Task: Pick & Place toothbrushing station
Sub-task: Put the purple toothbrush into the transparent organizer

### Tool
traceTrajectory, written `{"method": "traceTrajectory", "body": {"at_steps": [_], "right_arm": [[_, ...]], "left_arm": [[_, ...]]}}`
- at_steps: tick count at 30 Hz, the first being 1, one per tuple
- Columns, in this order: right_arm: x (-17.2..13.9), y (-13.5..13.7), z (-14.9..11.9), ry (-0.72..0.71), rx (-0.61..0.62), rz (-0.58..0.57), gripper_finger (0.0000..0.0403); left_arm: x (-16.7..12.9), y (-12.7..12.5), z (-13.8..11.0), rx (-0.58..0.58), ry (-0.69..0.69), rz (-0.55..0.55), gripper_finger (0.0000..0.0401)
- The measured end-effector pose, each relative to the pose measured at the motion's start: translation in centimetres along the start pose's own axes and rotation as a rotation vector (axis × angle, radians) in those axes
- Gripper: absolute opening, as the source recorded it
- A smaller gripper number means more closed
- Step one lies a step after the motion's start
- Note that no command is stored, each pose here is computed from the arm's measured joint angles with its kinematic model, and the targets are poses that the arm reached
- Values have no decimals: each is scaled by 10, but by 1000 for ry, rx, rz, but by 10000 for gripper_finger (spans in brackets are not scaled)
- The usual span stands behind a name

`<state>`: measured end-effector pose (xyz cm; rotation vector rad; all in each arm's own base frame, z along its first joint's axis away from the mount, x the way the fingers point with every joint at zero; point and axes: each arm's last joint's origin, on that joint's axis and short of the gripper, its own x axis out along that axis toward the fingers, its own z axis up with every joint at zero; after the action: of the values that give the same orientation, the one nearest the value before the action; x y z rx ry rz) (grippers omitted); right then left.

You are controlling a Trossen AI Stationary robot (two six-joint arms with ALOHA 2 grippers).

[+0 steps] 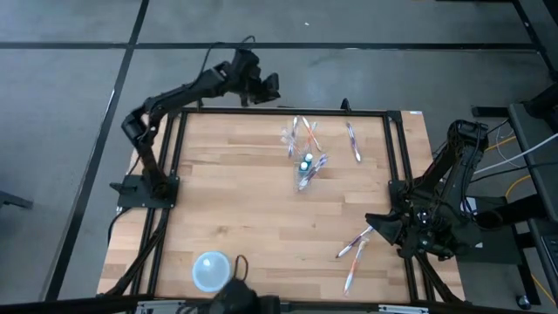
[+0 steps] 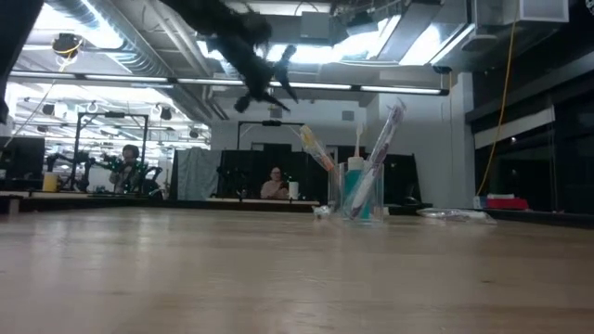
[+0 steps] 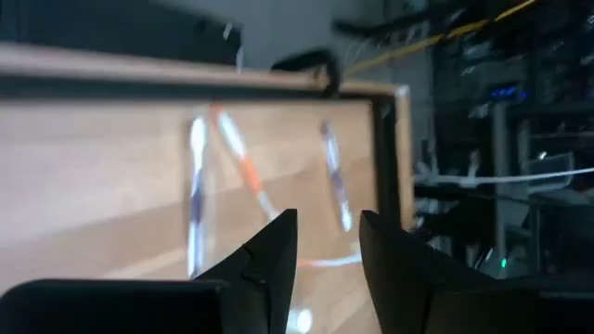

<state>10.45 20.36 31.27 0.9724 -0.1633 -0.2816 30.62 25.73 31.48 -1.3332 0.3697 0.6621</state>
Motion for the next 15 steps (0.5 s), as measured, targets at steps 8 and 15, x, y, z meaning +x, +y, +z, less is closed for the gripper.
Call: {"method": "traceTrajectory", "body": {"at_steps": [8,15], "right_arm": [[0,0,0,-2,14,-2,142],[0,1,1,2,26,3,142]], "left_arm": [[66,23,21,-91,124,23,113],[114,45,35,-154,198,84,113]]}}
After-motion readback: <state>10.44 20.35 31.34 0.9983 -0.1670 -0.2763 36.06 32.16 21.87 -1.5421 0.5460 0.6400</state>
